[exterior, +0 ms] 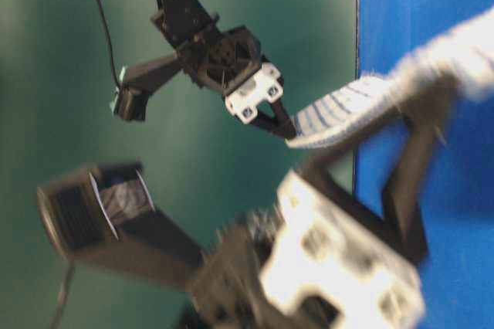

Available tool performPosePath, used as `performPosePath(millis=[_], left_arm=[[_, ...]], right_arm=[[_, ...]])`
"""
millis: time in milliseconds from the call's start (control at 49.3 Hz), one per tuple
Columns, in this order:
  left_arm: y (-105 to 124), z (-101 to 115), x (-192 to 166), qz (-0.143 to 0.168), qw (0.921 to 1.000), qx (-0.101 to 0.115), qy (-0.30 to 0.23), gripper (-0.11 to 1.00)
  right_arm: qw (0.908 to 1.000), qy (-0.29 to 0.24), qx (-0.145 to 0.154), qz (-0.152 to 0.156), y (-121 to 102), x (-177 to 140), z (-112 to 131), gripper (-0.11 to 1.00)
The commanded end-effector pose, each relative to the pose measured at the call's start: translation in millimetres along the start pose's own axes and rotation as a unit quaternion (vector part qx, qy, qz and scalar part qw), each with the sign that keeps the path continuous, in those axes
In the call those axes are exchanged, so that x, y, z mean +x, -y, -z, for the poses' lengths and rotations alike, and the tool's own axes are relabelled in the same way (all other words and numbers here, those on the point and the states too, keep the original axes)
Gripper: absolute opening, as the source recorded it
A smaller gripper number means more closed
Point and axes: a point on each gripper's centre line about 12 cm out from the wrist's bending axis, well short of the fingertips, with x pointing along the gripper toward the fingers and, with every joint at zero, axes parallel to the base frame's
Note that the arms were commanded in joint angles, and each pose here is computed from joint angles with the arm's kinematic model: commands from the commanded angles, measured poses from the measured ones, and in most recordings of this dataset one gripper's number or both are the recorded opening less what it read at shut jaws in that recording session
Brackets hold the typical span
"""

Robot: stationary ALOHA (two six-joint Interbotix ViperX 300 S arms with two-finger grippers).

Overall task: Fold the blue towel.
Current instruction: 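Rotate the held strip vertical and lay it down, release both grippers, then move both grippers to the far end of the vertical strip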

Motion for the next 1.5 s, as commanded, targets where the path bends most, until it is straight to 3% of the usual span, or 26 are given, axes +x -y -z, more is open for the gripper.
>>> performPosePath(millis=[0, 122, 629, 731, 893, 974, 1218, 1482], left_arm=[[6, -7, -13, 0.008, 0.9998, -0.009, 0.015, 0.01], [3, 3, -19, 0.005, 0.9998, -0.017, 0.001, 0.01], [-4, 8, -21, -0.007, 0.9996, -0.019, -0.020, 0.03], [-6, 10, -22, -0.010, 0.9994, -0.020, -0.026, 0.15], [-8, 13, -32, -0.019, 0.9979, -0.019, -0.059, 0.61], [-8, 15, -41, -0.024, 0.9961, -0.018, -0.082, 0.78], [-12, 17, -79, -0.038, 0.9913, -0.018, -0.124, 0.76], [-44, 8, -123, -0.073, 0.9937, -0.043, -0.073, 0.76]], right_arm=[[0.9997, 0.026, -0.002, -0.001, -2, 0, -20, 0.05], [0.9996, 0.026, -0.005, -0.004, -5, 5, -23, 0.05], [0.9997, 0.023, -0.002, -0.001, -2, 6, -22, 0.06], [0.9997, 0.023, -0.003, 0.001, 0, 5, -22, 0.14], [0.9996, 0.029, -0.001, 0.006, 6, -6, -25, 0.44], [0.9992, 0.039, -0.001, 0.008, 7, -15, -29, 0.49], [0.9987, 0.049, -0.001, 0.009, 6, -50, -27, 0.48], [0.9988, 0.046, 0.000, -0.015, -15, -91, 8, 0.48]])
